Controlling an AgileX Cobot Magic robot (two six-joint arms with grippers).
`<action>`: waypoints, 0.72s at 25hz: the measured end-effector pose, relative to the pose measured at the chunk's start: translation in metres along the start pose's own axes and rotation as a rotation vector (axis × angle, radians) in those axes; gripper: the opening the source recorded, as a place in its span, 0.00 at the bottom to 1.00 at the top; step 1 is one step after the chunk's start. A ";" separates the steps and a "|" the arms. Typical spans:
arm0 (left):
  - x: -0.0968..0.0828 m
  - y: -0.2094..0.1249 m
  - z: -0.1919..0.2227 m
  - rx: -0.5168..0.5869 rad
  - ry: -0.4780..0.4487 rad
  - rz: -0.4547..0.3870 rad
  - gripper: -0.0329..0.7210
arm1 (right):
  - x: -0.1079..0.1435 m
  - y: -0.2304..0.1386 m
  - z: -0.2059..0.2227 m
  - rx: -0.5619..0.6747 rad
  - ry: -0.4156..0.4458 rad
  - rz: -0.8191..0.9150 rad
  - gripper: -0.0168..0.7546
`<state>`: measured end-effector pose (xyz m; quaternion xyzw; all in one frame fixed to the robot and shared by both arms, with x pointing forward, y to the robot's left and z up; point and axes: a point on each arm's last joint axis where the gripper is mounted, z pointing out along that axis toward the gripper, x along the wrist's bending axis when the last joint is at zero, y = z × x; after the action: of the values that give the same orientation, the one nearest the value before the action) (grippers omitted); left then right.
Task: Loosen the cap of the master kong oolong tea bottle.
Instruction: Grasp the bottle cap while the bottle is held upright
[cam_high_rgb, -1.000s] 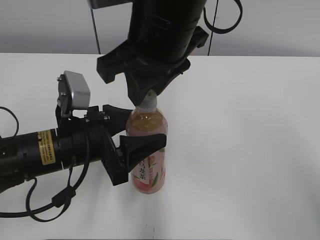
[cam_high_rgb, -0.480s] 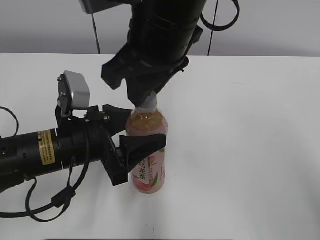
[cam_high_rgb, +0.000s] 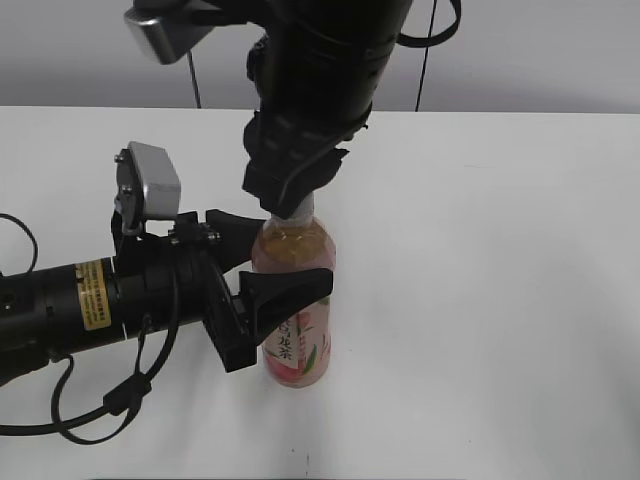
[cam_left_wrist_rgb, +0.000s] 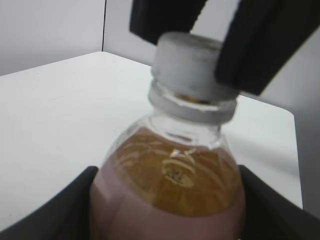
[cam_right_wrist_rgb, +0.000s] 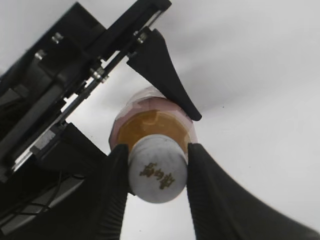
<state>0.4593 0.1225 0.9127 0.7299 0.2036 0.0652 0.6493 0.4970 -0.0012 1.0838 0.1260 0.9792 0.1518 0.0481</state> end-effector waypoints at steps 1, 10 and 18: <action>0.000 0.000 0.000 0.000 0.000 0.000 0.67 | 0.000 0.000 0.000 0.001 -0.002 -0.034 0.37; 0.000 0.000 0.000 0.000 0.002 -0.001 0.67 | -0.002 -0.001 0.000 0.022 -0.026 -0.372 0.37; 0.000 0.000 0.000 0.000 0.005 -0.003 0.67 | -0.002 -0.001 0.000 0.027 -0.023 -0.738 0.37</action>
<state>0.4597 0.1227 0.9126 0.7294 0.2063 0.0662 0.6489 0.4985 -0.0026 1.0835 -0.2332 0.9600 0.1099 0.1088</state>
